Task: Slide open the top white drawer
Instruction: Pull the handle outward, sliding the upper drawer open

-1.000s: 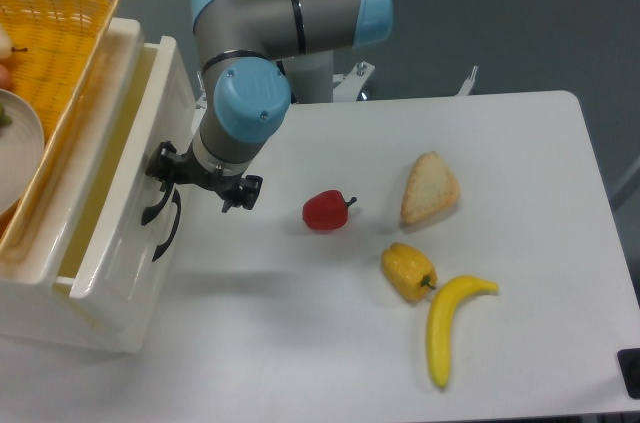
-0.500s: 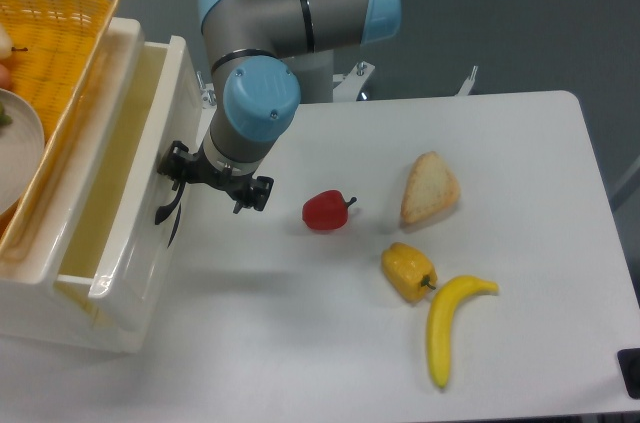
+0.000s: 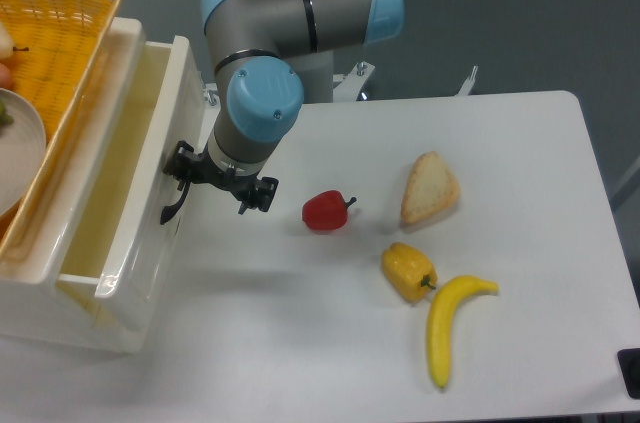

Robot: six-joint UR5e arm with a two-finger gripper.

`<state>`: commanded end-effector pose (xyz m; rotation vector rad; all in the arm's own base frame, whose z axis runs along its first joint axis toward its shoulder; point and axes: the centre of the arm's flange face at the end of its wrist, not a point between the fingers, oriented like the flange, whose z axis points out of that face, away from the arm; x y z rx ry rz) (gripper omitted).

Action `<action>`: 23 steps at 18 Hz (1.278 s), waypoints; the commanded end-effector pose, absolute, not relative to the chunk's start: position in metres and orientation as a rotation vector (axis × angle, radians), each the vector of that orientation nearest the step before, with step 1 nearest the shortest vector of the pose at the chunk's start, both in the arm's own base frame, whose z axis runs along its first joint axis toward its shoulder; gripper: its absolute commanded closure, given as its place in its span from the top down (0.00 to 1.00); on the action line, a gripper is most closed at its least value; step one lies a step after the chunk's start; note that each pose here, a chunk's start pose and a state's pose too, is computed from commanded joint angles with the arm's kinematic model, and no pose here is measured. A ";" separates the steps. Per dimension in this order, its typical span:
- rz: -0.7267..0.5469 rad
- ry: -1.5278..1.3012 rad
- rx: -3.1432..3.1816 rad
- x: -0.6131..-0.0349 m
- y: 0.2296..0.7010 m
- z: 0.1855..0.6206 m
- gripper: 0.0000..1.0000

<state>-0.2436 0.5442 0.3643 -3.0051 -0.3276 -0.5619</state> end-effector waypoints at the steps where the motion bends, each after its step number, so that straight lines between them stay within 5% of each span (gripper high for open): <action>1: -0.562 -0.328 -3.005 -0.244 0.544 0.365 1.00; 23: -0.534 -0.291 -2.992 -0.255 0.543 0.373 1.00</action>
